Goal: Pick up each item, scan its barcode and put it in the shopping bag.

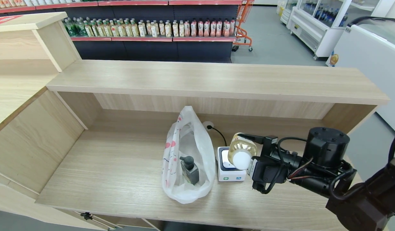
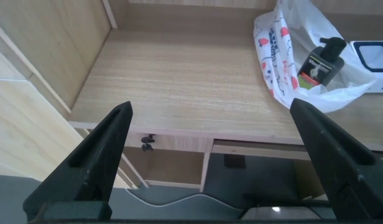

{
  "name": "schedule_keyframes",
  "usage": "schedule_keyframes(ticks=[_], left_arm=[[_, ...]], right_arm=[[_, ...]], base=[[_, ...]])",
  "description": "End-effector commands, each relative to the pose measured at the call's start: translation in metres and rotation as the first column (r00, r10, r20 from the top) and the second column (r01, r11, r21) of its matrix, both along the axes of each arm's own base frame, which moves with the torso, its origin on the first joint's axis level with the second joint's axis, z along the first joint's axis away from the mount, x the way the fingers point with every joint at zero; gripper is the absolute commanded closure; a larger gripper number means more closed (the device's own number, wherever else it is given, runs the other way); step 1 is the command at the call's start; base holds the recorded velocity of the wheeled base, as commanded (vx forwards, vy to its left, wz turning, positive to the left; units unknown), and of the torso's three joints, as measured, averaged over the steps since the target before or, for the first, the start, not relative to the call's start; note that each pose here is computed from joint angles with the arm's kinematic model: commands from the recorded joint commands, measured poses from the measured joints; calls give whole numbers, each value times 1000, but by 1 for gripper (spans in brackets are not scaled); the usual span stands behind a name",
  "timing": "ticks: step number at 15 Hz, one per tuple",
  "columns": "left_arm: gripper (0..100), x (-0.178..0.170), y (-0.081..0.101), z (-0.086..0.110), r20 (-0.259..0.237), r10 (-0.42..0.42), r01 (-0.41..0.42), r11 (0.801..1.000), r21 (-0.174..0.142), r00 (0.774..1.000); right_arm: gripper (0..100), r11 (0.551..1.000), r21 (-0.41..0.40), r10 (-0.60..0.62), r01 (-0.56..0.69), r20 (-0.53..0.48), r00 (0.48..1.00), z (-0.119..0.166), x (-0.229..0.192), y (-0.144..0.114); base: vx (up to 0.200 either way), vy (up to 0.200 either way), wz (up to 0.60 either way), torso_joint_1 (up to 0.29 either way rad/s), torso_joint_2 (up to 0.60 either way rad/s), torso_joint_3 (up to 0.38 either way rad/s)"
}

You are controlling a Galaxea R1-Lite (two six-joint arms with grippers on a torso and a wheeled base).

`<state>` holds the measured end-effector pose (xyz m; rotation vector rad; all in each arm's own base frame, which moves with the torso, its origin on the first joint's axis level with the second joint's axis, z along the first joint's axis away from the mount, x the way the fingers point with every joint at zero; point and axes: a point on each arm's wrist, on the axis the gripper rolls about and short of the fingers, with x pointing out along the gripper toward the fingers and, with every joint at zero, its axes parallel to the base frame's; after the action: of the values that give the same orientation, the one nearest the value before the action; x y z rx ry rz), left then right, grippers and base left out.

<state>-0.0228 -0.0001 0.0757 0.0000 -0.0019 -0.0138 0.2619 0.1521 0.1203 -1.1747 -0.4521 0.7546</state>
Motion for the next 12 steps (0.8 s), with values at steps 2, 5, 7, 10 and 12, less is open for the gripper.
schedule_keyframes(ticks=[2,5,7,10,12], left_arm=[[0,0,0,0,1,2,-2,1000,0,1000],[0,0,0,0,1,0,0,1000,0,1000],[0,0,0,0,1,0,0,1000,0,1000],[0,0,0,0,1,2,-2,1000,0,1000],[0,0,0,0,1,-2,2,1000,0,1000]], right_arm=[[100,1000,-20,-21,21,-23,1000,-18,9,-3],[100,999,-29,-35,35,-5,999,-25,15,-5],[100,998,-41,-48,48,-14,999,-30,18,-8],[100,998,-38,-54,54,-6,999,-38,22,-8],[100,998,-29,-59,59,7,998,-46,27,-9]], base=[[0,0,0,0,0,0],[0,0,0,0,0,0],[0,0,0,0,0,0],[0,0,0,0,0,0],[0,0,0,0,0,0]])
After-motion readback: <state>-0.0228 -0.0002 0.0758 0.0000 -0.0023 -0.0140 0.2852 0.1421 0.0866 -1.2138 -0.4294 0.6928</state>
